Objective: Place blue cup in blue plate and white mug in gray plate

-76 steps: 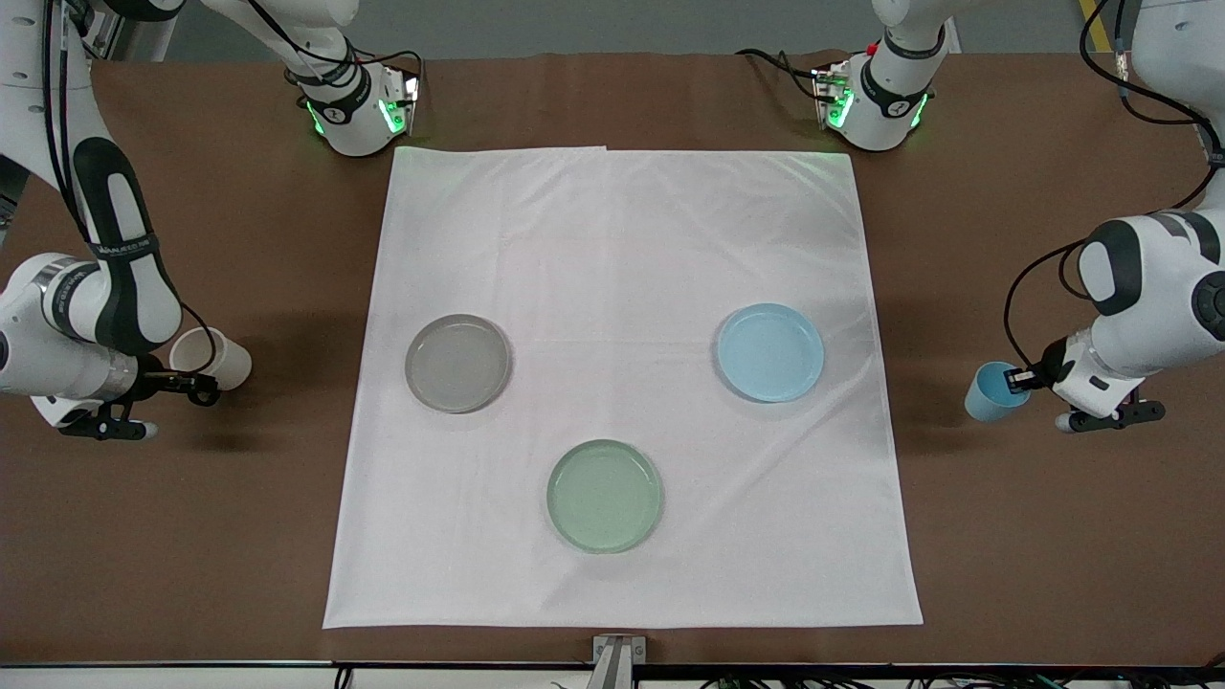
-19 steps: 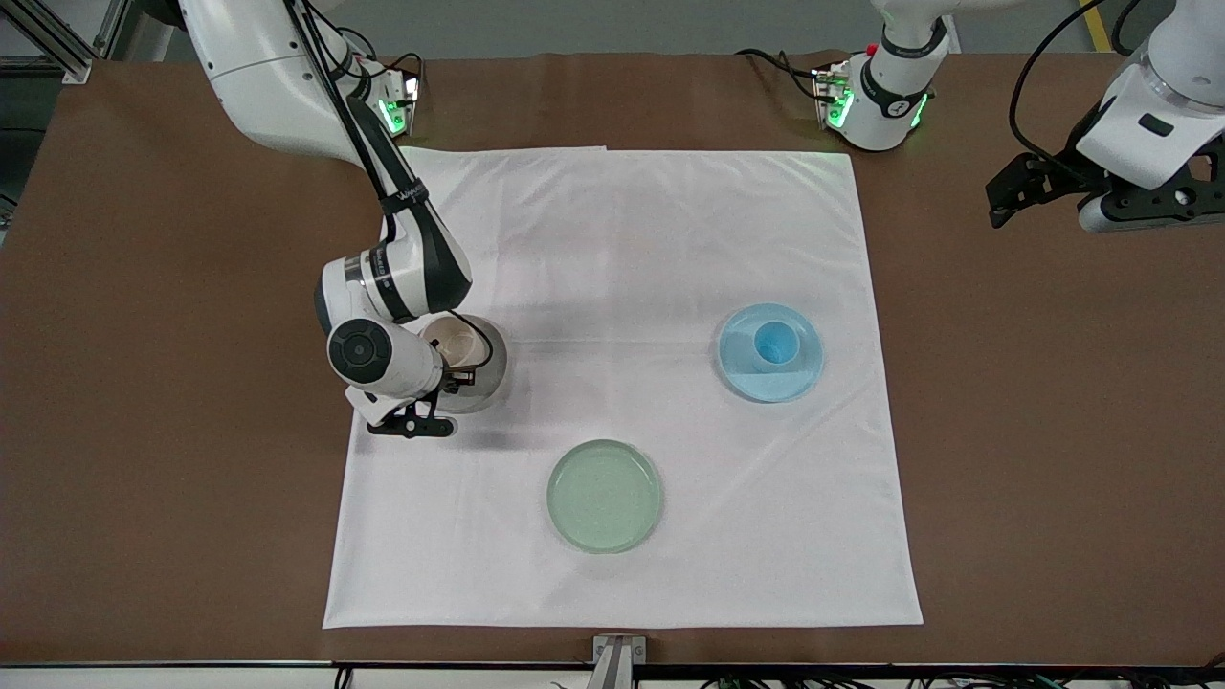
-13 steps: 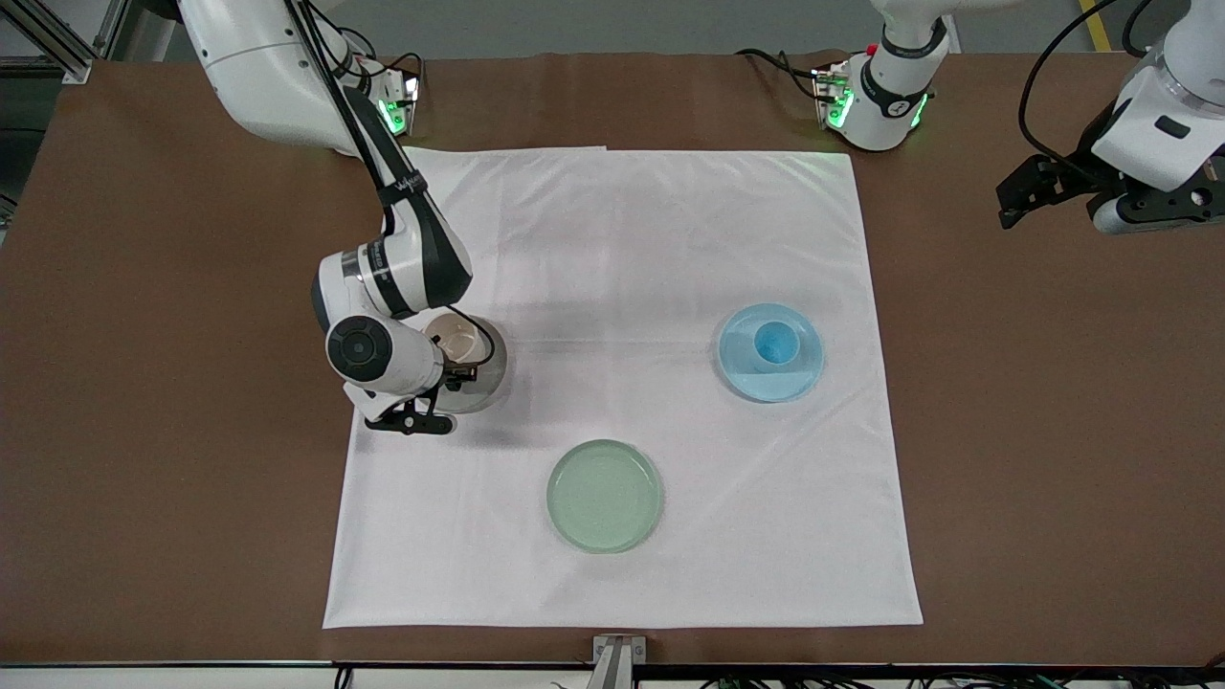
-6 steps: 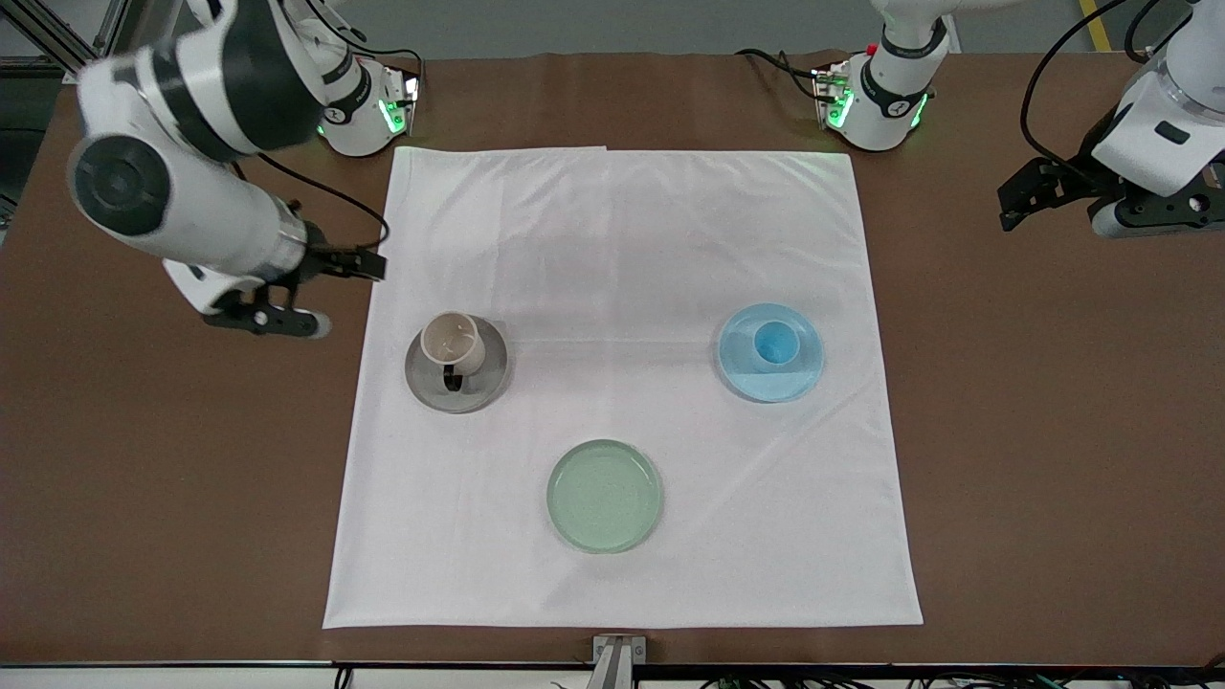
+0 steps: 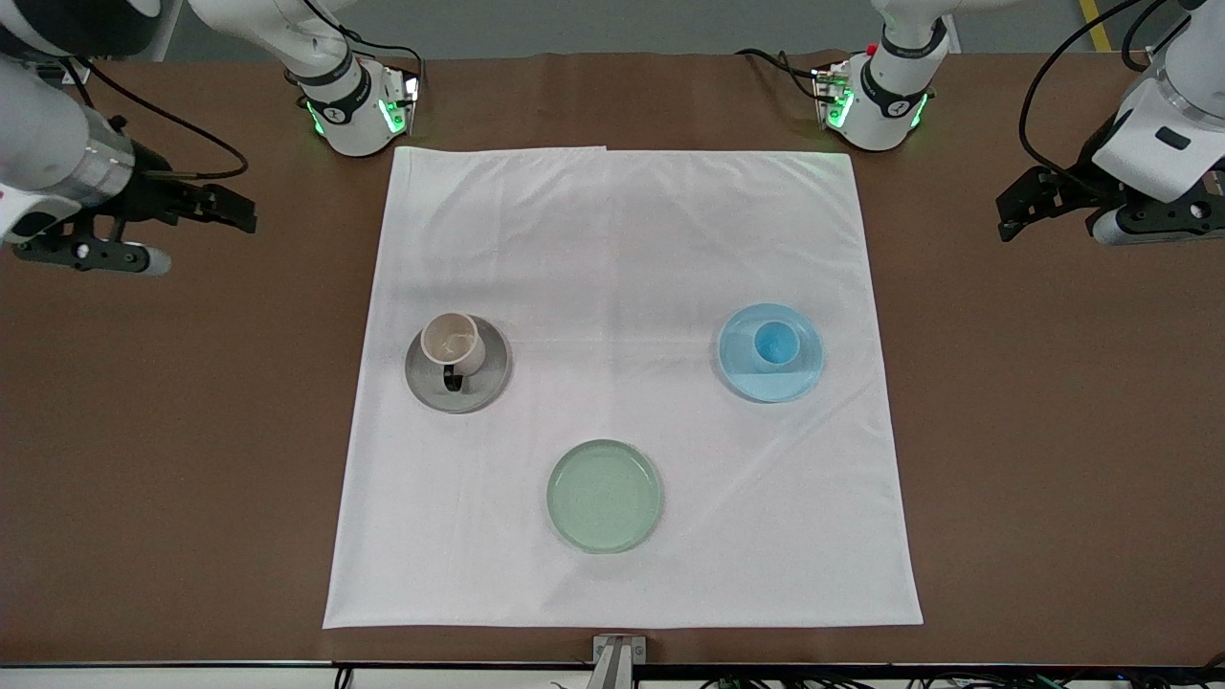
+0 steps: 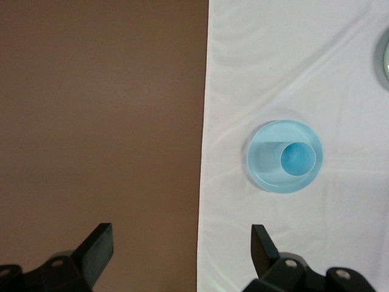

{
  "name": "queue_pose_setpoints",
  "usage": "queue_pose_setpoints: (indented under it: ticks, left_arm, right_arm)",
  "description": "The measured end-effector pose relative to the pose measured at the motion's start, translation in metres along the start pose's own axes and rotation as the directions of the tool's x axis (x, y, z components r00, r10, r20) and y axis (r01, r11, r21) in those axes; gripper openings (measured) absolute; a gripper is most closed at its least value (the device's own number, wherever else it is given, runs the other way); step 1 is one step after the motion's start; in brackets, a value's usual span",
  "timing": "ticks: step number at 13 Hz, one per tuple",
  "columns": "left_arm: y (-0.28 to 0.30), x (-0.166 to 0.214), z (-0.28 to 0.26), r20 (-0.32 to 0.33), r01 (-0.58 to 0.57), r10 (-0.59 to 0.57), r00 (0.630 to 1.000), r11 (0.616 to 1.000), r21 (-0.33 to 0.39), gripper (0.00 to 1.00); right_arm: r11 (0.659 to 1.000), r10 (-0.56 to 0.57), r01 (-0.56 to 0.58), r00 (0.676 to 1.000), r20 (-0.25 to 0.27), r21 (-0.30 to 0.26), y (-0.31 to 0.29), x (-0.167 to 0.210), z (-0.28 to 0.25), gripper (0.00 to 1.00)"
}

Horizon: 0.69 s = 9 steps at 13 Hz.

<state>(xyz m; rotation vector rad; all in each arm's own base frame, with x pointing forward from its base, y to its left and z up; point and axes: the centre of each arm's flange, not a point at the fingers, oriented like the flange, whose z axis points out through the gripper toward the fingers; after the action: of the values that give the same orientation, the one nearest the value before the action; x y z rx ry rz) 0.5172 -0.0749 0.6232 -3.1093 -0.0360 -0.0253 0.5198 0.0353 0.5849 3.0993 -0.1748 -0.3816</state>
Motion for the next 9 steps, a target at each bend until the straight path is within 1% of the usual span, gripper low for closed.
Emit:
queue_pose_setpoints:
  ticks: [3,7,9]
  left_arm:
    - [0.002,0.000,0.000,0.002,0.000,0.000,1.000,1.000,-0.014,1.00]
    - [0.002,0.000,0.000,0.002,0.000,0.000,1.000,1.000,-0.015,1.00]
    - [0.002,0.000,0.000,0.002,0.000,0.000,1.000,1.000,-0.015,1.00]
  right_arm:
    - [1.000,-0.015,0.015,1.000,-0.001,0.023,0.049,0.008,0.001,1.00]
    - [0.999,-0.036,0.038,0.998,-0.048,0.039,0.085,0.014,-0.003,1.00]
    - [0.999,-0.044,0.045,0.997,-0.066,0.026,0.092,0.015,-0.006,1.00]
